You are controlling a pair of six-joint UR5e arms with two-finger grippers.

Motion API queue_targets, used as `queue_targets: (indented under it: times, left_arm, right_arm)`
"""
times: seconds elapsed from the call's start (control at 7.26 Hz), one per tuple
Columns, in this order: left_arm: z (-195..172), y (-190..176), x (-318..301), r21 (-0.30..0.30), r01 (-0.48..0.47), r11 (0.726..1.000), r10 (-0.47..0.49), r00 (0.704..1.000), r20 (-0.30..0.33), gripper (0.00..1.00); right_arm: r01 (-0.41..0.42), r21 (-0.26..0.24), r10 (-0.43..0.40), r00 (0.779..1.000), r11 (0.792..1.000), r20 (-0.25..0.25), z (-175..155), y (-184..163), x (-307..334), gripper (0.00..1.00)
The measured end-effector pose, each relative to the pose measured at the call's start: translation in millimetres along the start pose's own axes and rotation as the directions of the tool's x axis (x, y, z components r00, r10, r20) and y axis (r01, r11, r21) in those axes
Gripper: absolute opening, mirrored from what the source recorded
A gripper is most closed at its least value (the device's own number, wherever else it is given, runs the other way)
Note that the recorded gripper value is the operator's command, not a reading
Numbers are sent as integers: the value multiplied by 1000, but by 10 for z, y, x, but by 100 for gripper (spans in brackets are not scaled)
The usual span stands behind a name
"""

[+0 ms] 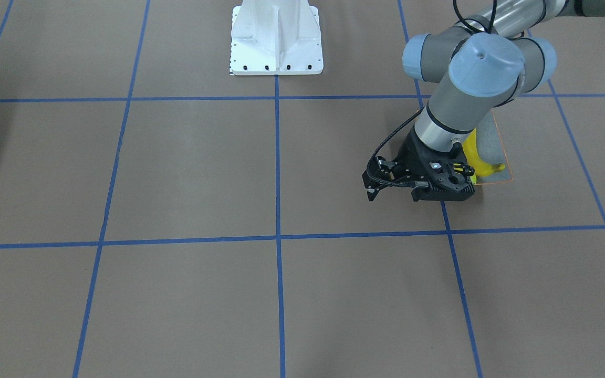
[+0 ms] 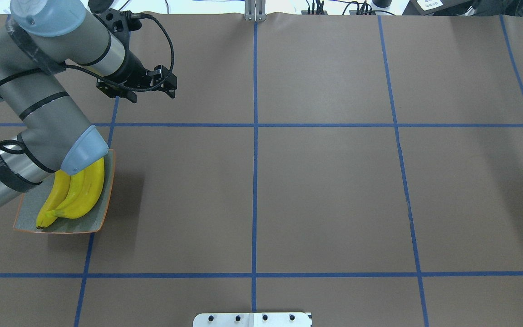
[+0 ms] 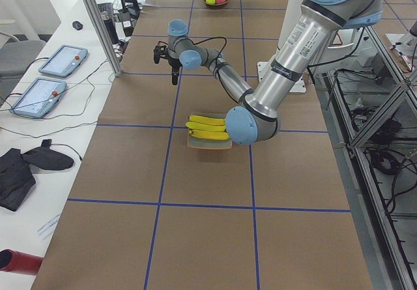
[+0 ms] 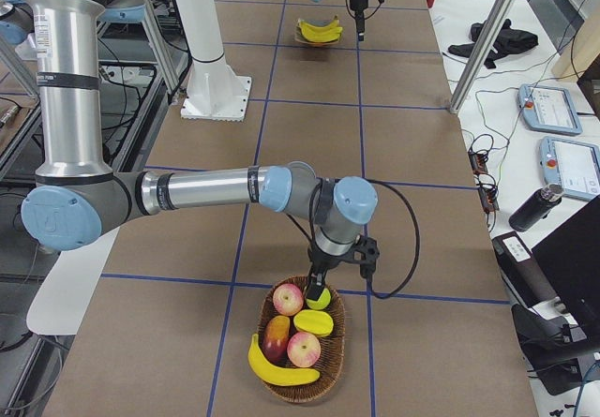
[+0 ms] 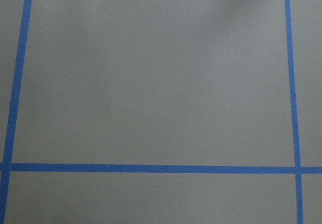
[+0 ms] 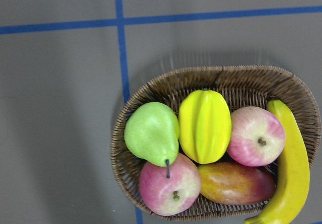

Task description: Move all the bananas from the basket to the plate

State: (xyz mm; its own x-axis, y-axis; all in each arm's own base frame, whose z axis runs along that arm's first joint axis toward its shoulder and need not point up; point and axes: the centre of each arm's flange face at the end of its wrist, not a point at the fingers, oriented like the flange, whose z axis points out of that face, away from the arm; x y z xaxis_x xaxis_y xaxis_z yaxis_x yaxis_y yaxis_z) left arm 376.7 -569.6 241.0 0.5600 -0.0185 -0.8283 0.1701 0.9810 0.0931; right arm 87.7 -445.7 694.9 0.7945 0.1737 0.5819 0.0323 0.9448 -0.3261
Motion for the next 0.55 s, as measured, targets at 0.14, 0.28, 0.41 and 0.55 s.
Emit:
queue_targets:
  times: [0.14,0.28,0.41,0.55]
  left_arm:
    - [8,-26,43,7,-2,1000,2,1000,2,100]
    - [9,-45,81,13,-4,1000,3,1000,3,100]
    - [8,-54,113,15,-6,1000,5,1000,2,100]
    - [16,-51,137,18,-8,1000,8,1000,3,100]
  right_arm:
    - [-16,-46,16,1000,999,13,251,-2,253,99]
    - [-25,-73,26,999,997,23,503,-4,492,99]
    - [-28,-82,30,999,996,27,796,-11,737,99]
    - [-25,-82,28,999,996,27,1045,-7,933,99]
